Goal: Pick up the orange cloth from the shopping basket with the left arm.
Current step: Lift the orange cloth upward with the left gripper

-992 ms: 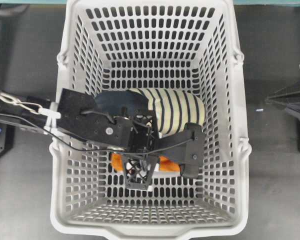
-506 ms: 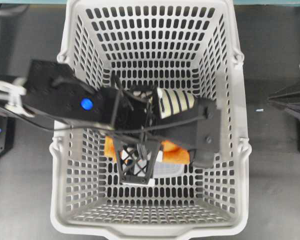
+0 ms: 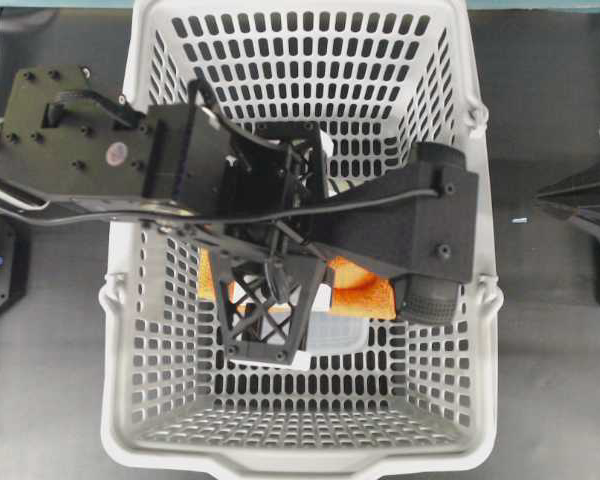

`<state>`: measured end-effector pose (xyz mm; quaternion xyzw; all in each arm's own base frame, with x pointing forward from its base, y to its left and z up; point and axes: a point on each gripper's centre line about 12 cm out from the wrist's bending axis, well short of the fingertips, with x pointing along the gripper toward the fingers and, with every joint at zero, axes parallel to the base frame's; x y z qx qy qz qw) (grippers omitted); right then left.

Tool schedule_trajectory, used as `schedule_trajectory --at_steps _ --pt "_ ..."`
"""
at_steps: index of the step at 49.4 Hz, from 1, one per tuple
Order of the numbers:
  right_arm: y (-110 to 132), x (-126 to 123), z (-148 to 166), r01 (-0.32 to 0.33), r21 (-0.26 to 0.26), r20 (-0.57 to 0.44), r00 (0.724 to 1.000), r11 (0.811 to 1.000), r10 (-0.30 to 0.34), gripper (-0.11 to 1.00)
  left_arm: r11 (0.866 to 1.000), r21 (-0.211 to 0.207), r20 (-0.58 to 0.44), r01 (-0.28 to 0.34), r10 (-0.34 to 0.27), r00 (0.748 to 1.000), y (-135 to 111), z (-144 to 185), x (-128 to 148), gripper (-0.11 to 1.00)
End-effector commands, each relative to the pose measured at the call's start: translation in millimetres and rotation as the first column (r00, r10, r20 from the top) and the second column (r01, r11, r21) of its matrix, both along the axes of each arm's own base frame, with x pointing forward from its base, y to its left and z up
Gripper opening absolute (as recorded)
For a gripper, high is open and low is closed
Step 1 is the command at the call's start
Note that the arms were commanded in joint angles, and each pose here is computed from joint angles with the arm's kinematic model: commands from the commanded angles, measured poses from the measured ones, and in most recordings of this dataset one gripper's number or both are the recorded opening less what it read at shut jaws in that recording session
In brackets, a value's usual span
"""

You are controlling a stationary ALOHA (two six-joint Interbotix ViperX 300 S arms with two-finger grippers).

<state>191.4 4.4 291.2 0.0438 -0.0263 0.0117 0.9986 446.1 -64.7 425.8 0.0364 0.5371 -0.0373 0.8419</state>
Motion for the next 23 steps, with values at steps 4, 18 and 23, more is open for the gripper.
schedule_trajectory --at_steps 4,18,23 --pt "-0.1 1.0 2.4 0.001 0.005 0.008 1.0 1.0 -0.001 0.0 1.0 -0.004 0.052 0.004 -0.004 0.999 -0.2 19.7 -5.5 0.13" --pt "-0.1 1.0 2.4 0.001 0.005 0.008 1.0 1.0 -0.001 0.0 1.0 -0.003 0.048 0.001 -0.001 0.999 0.7 18.2 -5.2 0.13" --pt "-0.1 1.0 2.4 0.001 0.006 0.008 1.0 1.0 -0.001 0.0 1.0 -0.003 0.046 0.001 0.0 0.999 0.7 18.1 -5.4 0.13"
